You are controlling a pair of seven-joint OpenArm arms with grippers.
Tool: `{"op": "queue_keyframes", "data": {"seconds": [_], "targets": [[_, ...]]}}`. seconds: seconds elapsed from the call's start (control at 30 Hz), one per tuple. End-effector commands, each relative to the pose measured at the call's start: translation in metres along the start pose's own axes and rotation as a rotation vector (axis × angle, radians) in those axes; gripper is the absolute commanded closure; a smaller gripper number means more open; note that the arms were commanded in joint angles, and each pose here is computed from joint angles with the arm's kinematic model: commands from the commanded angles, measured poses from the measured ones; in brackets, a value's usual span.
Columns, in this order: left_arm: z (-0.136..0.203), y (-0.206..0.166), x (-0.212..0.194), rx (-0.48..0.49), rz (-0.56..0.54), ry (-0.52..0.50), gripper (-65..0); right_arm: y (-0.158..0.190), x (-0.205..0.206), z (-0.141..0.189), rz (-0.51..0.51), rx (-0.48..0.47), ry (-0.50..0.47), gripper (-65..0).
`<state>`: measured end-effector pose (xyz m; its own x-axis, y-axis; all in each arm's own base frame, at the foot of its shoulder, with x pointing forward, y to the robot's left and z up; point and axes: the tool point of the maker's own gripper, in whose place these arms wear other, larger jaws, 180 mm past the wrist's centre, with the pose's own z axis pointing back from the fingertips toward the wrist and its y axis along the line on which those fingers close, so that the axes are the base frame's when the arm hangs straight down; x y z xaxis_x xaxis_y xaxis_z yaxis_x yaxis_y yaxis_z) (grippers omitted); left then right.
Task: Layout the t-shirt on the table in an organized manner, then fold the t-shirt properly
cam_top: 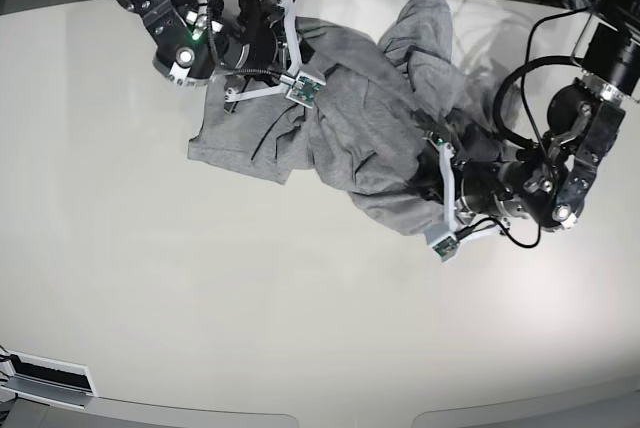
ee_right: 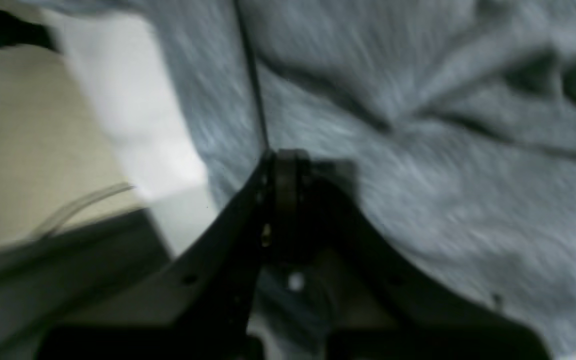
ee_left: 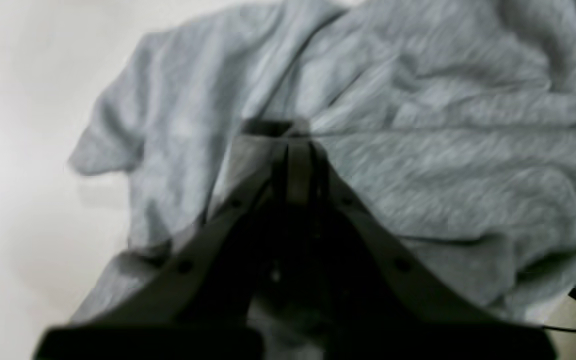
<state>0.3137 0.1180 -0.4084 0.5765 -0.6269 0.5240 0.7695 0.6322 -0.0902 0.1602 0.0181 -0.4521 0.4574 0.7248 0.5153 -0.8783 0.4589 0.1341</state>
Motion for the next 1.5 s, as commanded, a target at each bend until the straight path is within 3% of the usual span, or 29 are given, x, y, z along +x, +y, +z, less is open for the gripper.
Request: {"op": "queue_keyframes", "data": {"seconds": [0.0, 0.13, 0.27, 0.4, 0.53, 0.67, 0.77, 0.87, 1.13, 1.33, 1.47], "targets": [[0.010, 0.008, 0.010, 0.007, -0.001, -0.028, 0.0, -0.013, 0.004, 0.003, 0.002, -0.051, -0.007, 0.0], [0.012, -0.017, -0.019, -0.122, 0.014, 0.033, 0.0, -0.045, -0.008, 0.007, -0.022, -0.218, 0.053, 0.0], [0.010, -0.070, -0.061, -0.332, -0.006, 0.137, 0.0, -0.065, -0.001, 0.012, -0.034, -0.330, 0.004, 0.0], [0.007, -0.097, -0.088, -0.405, 0.047, 0.182, 0.0, -0.087, 0.002, 0.011, -0.052, -0.391, -0.012, 0.0], [0.004, -0.108, -0.085, -0.426, 0.084, 0.118, 0.0, -0.126, 0.001, 0.016, -0.101, -0.512, 0.004, 0.0], [0.001, -0.105, -0.051, -0.416, 0.113, -0.050, 0.0, -0.161, 0.026, 0.035, -0.115, -0.611, -0.042, 0.0], [-0.003, -0.106, -0.028, -0.422, 0.096, -0.100, 0.0, -0.180, 0.041, 0.049, -0.130, -0.657, -0.053, 0.0], [-0.008, -0.101, -0.011, -0.397, 0.062, -0.119, 0.0, -0.174, 0.059, 0.051, -0.135, -0.596, -0.097, 0.0], [-0.030, -0.075, 0.025, -0.213, 0.041, -0.146, 0.0, -0.113, 0.090, 0.051, -0.081, -0.330, -0.213, 0.0], [-0.047, -0.047, 0.012, -0.084, 0.096, -0.119, 0.0, -0.063, 0.101, 0.080, -0.062, -0.138, -0.367, 0.0], [-0.050, -0.026, 0.004, -0.027, 0.148, -0.089, 0.0, -0.025, 0.089, 0.082, -0.058, 0.035, -0.402, 0.0]]}}
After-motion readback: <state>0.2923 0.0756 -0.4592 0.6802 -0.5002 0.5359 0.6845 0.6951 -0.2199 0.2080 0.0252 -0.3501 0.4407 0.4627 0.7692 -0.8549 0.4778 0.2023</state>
